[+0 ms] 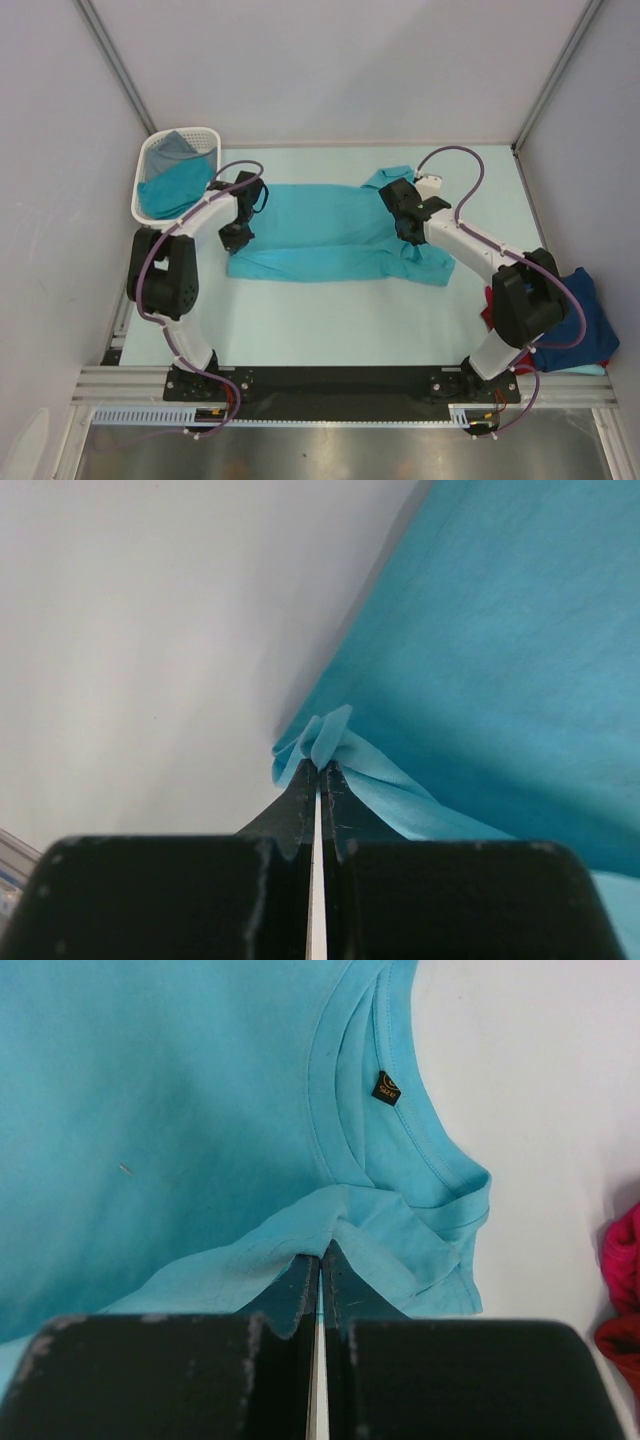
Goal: Fold and stack the t-shirts
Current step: Fold the flattened tshirt in 1/3 of the way
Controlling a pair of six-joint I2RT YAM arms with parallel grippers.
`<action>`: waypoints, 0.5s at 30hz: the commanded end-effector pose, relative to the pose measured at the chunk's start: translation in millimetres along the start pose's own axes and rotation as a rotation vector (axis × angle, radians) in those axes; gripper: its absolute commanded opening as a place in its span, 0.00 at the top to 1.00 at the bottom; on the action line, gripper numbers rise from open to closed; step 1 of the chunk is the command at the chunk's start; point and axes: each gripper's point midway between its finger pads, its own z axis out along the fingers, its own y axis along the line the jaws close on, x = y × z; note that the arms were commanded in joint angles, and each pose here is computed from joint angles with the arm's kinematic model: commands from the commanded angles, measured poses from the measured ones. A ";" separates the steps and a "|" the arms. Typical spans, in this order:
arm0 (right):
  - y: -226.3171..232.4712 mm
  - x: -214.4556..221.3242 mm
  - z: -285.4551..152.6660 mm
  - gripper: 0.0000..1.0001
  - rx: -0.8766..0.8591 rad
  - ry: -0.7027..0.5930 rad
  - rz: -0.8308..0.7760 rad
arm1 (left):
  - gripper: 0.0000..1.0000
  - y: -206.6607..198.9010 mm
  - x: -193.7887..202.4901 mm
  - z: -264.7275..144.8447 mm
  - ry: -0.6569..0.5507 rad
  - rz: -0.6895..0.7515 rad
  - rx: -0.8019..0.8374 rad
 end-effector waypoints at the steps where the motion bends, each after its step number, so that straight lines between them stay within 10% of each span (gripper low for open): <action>1: 4.4 -10.4 3.8 1.00 -0.002 -0.021 0.017 | 1.00 -3.5 -22.0 -3.6 -0.047 -0.014 -0.004; 11: 8.7 -15.0 9.7 1.00 0.003 -0.011 0.012 | 0.98 -6.4 -24.8 2.0 -0.037 -0.014 -0.020; 15: 13.8 -22.4 6.3 0.69 -0.008 -0.020 0.018 | 0.87 -2.6 -30.5 -4.2 -0.061 -0.029 -0.025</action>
